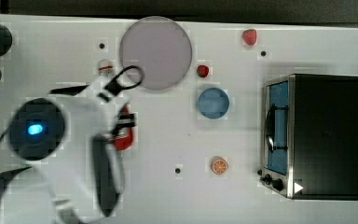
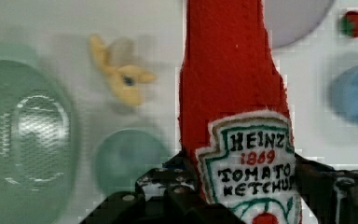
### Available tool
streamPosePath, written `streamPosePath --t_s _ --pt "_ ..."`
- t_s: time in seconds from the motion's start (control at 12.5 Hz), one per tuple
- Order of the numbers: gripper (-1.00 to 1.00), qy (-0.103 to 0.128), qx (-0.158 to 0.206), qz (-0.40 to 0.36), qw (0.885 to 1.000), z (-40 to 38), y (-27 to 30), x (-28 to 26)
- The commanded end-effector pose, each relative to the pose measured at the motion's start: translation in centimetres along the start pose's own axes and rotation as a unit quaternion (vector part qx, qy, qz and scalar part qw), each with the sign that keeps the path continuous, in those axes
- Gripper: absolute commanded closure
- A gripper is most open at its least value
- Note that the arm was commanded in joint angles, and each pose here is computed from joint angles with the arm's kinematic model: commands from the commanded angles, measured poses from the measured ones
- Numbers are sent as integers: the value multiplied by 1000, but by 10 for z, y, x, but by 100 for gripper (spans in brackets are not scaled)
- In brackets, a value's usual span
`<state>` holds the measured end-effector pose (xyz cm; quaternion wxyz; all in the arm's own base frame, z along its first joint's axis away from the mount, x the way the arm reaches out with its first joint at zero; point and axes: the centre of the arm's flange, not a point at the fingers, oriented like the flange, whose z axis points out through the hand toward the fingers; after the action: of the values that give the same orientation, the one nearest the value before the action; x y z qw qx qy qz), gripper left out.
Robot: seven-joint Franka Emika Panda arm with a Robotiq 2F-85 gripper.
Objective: Pick Ketchup from the table and place it in strainer.
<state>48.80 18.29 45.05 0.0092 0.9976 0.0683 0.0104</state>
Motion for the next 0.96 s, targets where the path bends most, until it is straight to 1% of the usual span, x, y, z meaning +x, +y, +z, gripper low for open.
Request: streamPosePath --t_s 0.08,0.24,0.4,0.48,0.56,0.72,0.96 --pt "-25 -41 5 58 997 40 -86 -26" --pt "-25 -43 15 67 997 54 -125 -34" --pt "-25 -33 46 79 995 74 -161 -37" --pt "-25 -31 65 97 993 86 -178 -38" --pt "-25 -34 81 114 990 101 -193 -40" --pt "-25 -55 97 141 984 134 -217 -48" --pt "-25 -61 102 122 985 183 -230 -54"
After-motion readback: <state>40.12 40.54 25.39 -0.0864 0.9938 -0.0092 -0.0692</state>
